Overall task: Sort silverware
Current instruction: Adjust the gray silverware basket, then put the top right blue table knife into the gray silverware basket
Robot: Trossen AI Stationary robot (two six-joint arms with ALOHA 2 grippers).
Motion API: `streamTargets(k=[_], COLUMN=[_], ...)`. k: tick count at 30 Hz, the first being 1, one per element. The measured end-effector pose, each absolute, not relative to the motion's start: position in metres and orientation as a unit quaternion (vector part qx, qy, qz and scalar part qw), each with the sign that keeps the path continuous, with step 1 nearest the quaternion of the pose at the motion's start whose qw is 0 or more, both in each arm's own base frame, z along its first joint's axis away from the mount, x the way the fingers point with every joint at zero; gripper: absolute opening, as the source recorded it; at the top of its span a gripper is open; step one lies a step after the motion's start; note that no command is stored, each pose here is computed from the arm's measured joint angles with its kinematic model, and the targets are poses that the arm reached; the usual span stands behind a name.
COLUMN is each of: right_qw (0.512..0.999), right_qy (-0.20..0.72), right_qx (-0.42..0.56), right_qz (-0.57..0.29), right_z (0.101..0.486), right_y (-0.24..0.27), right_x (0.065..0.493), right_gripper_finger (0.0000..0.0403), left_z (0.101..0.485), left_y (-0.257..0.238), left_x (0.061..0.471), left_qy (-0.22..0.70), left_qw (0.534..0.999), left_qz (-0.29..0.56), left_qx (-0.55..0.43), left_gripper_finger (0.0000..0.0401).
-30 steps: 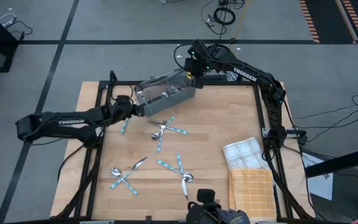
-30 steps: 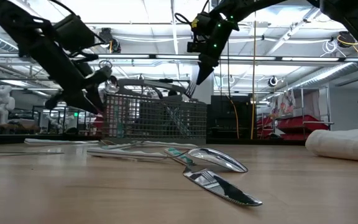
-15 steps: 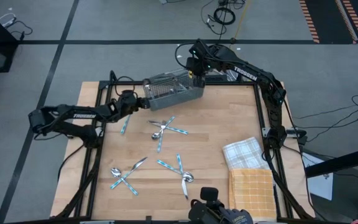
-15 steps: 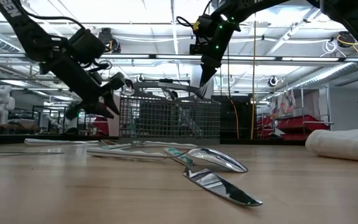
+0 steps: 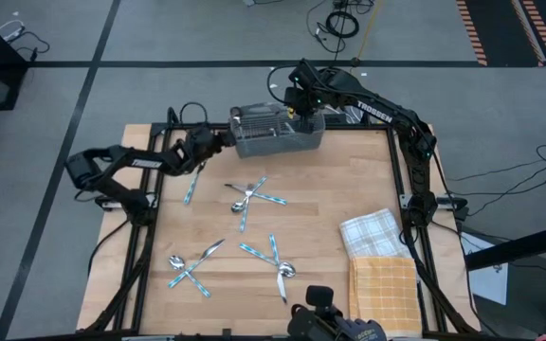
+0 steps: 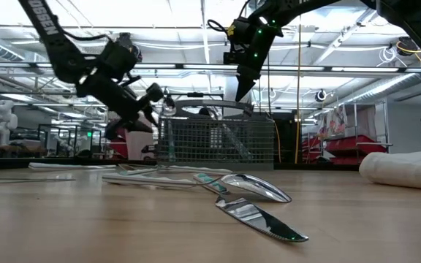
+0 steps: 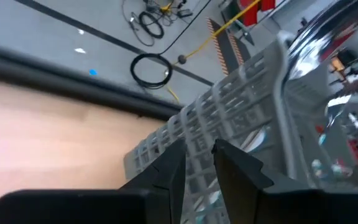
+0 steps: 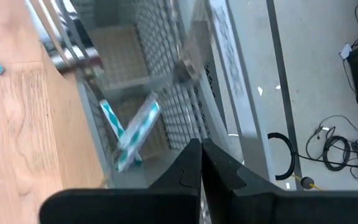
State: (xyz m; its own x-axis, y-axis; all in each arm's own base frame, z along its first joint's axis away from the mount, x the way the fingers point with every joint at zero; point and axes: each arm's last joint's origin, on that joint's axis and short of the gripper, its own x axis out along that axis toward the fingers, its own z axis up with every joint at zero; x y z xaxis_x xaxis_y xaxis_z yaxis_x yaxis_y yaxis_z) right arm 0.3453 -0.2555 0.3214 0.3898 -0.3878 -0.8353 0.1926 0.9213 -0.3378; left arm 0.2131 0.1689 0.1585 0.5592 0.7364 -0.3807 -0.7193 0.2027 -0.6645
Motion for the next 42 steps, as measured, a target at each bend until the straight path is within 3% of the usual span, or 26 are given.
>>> streamTargets(k=[8,20,25,28,32,38,42], right_qw=[0.836,0.872,0.923,0.944,0.931,0.891,0.889], right_qy=[0.509,0.428,0.357,0.327,0.356,0.441,0.446], right_qx=[-0.099,-0.12,-0.074,-0.002,0.076,0.072,0.03], right_qz=[-0.182,-0.206,-0.12,-0.034,0.028,0.088,0.102], right_z=[0.337,0.402,0.436,0.446,0.443,0.417,0.394], right_y=[-0.249,-0.216,-0.186,-0.168,-0.144,-0.092,-0.055], right_x=[0.34,0.309,0.284,0.271,0.268,0.29,0.316], right_gripper_finger=[0.0,0.0,0.0,0.0,0.0007,0.0055,0.0107], left_z=[0.173,0.196,0.222,0.238,0.263,0.302,0.325], left_y=[0.198,0.196,0.184,0.17,0.14,0.08,0.045], left_x=[0.242,0.234,0.221,0.209,0.192,0.159,0.133], left_qy=[0.014,0.02,0.034,0.057,0.089,0.091,0.055], left_qw=[0.818,0.832,0.852,0.866,0.886,0.898,0.898], left_qz=[0.413,0.396,0.376,0.326,0.22,0.06,-0.025], left_qx=[-0.4,-0.388,-0.362,-0.374,-0.397,-0.426,-0.436], left_gripper_finger=[0.0095,0.0095,0.0095,0.0095,0.0095,0.0095,0.0095])
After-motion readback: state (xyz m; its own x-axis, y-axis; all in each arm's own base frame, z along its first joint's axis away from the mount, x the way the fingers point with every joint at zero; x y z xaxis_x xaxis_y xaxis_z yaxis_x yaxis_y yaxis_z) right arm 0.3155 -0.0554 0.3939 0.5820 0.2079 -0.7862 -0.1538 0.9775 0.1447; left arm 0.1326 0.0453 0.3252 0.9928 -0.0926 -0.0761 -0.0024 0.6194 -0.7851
